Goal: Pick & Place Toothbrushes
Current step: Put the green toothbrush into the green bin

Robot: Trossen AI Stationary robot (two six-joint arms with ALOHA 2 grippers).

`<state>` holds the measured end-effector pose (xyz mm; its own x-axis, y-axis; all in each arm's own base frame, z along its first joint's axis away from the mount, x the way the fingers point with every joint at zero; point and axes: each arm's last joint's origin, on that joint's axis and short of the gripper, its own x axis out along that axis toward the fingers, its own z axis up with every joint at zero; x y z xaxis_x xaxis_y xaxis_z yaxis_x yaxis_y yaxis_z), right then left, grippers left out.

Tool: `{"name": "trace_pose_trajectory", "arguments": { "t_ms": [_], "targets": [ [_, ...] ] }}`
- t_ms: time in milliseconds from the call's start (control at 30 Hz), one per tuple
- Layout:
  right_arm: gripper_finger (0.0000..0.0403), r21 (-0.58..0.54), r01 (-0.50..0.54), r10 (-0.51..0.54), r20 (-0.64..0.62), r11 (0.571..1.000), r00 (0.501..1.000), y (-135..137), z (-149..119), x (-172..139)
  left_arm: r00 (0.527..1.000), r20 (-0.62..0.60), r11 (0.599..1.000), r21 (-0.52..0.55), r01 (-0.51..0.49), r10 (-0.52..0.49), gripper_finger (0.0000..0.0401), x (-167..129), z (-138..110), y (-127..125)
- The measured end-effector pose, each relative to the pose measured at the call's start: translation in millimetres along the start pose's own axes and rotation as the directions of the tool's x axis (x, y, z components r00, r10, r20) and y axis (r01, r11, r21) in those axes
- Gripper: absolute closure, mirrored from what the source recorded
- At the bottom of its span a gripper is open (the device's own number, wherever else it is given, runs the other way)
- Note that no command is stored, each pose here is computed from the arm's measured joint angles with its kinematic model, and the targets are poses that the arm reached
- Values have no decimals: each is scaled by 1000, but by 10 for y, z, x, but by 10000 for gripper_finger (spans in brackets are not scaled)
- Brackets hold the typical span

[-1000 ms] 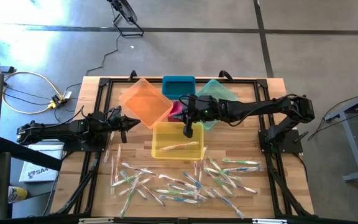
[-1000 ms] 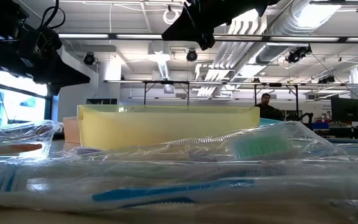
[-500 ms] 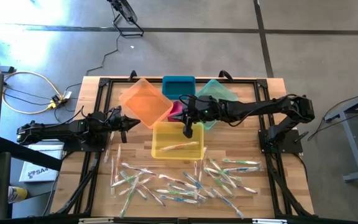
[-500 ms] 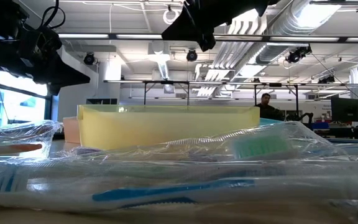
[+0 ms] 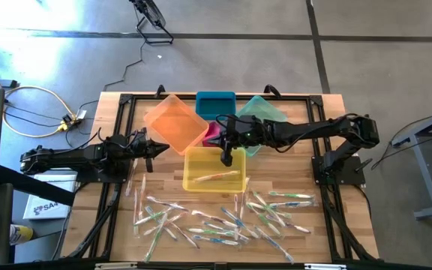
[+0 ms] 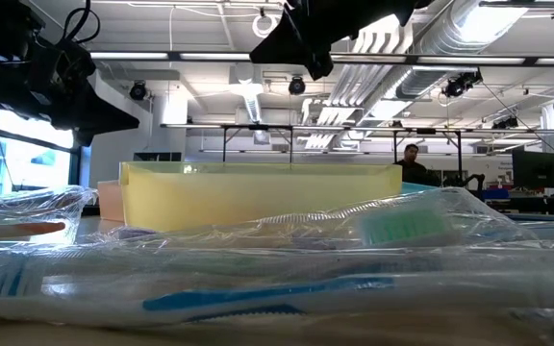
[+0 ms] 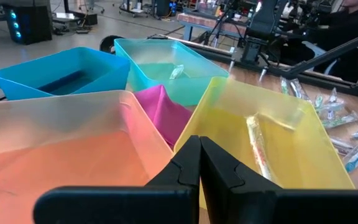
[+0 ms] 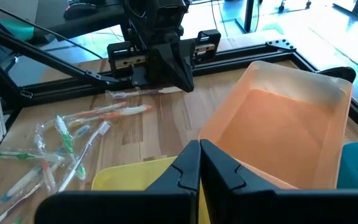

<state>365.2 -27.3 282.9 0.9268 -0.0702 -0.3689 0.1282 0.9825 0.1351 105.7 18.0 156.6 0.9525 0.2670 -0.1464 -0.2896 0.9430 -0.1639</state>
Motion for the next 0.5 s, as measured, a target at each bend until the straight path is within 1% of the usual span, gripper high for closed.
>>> {"name": "trace_pose_trajectory", "arguments": {
  "t_ms": [100,500],
  "targets": [
    [401,-19,0,0,0,1000,1000,0,0,0,1000,0,1000,0,0,0,401,0,1,0],
    [401,-19,0,0,2,1000,1000,0,1,1,1000,0,1000,8,-1,1,401,0,1,0]
  ]
}}
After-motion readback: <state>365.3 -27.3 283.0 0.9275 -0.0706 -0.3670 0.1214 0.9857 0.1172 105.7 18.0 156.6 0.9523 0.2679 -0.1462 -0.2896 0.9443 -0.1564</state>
